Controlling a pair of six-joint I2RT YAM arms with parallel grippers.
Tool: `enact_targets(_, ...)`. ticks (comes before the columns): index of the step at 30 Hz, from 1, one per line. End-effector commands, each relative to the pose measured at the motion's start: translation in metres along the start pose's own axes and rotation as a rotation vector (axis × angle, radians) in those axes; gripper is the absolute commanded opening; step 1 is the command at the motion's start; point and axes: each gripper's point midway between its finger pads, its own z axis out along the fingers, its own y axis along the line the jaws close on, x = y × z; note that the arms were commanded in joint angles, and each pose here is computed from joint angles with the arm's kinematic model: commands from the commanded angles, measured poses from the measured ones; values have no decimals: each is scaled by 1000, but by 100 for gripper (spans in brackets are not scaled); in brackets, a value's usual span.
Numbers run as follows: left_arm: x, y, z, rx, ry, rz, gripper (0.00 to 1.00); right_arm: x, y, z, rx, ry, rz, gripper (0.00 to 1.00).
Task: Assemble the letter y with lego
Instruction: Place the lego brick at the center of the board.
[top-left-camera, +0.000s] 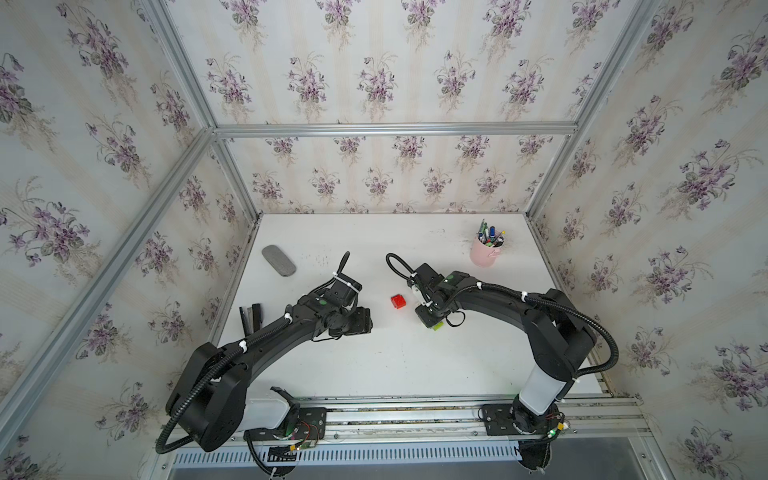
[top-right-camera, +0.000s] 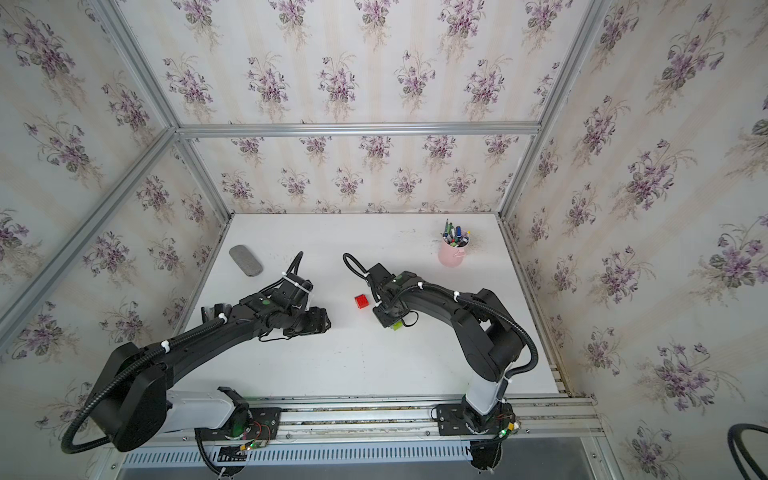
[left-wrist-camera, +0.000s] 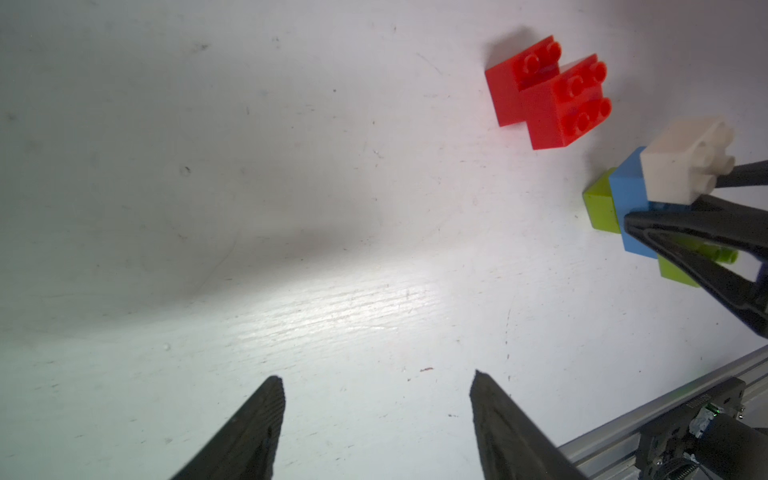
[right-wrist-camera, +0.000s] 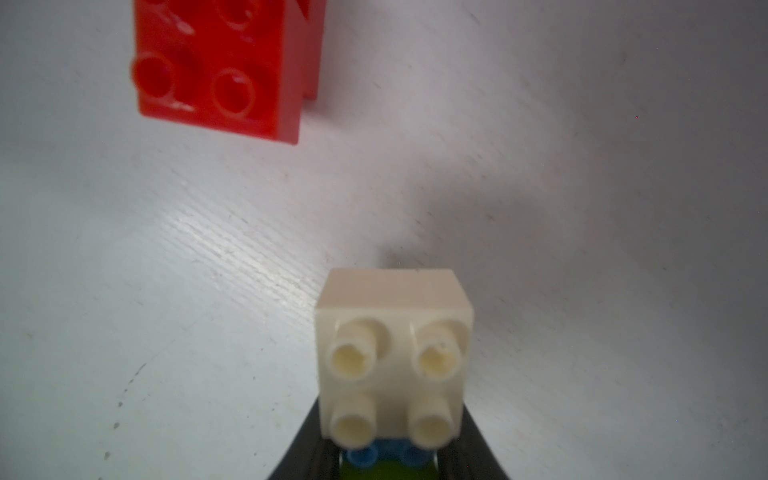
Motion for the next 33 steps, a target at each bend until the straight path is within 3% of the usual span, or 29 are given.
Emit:
enact_targets(1,-1,-1,0,6,-2,11,72,3,-1,1,11,22,20,24)
enact_targets(10,1,1,1,0,3,9,72,-4,-6,-6,31,8,27,47)
enact_targets(16,0,0,0,4,-2,13,73,-20,-10,-27,53,-44,38,51)
enact_targets(23,2,4,-3,-2,-15,4,73,-62,2,-50,-17,-158,72,57)
enact_targets(33,5,8,-8,-10,-28,-1,73,-104,18,-21,-84,-152,109,63)
